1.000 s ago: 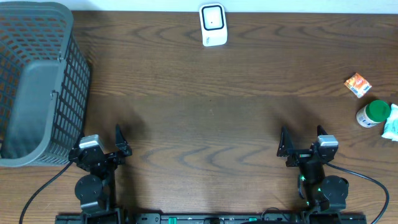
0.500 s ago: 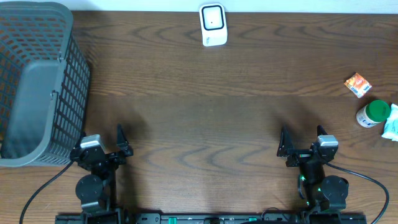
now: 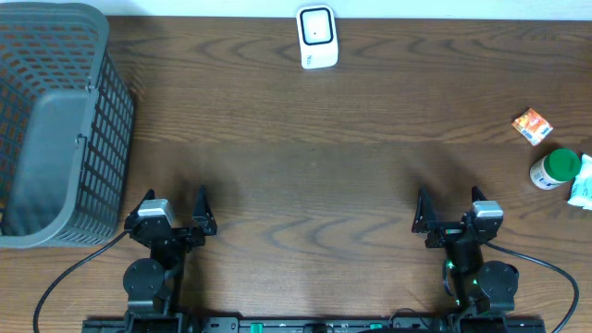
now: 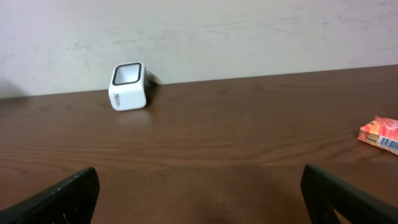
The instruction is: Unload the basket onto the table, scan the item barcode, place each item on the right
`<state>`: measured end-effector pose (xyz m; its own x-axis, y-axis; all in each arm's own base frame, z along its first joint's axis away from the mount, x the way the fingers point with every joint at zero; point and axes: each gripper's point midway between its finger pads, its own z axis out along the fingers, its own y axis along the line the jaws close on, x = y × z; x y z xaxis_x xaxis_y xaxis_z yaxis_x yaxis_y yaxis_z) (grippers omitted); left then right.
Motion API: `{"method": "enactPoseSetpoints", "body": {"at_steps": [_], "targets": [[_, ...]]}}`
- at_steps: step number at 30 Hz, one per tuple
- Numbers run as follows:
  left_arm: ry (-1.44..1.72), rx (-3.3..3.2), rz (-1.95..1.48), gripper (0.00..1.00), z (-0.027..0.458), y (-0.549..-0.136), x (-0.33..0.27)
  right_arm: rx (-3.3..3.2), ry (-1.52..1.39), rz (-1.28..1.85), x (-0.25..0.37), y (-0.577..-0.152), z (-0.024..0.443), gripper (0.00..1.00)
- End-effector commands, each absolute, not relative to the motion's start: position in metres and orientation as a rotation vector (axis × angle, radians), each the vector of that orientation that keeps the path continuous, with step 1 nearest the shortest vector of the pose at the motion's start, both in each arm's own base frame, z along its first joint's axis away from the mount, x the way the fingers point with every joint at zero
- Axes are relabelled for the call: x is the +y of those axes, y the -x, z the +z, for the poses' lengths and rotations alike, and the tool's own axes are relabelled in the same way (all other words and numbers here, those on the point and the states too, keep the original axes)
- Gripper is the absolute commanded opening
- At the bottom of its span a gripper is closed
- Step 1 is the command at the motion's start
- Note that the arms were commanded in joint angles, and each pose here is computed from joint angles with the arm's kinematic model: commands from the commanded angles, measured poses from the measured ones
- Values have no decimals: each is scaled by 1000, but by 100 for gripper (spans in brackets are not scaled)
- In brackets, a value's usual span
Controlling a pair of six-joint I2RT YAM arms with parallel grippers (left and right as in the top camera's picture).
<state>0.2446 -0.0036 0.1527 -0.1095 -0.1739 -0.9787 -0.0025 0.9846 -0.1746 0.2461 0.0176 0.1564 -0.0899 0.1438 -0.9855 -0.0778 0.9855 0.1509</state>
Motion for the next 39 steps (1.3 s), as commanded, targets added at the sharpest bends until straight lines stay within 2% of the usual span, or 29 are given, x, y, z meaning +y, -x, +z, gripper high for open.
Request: {"method": "enactPoseSetpoints", "body": {"at_steps": [1, 39], "targets": [[137, 1717, -147, 98, 138, -244, -4, 1655, -40, 178, 19, -246, 155, 99], [99, 1720, -127, 98, 138, -244, -7, 1655, -40, 178, 19, -246, 155, 99]]}}
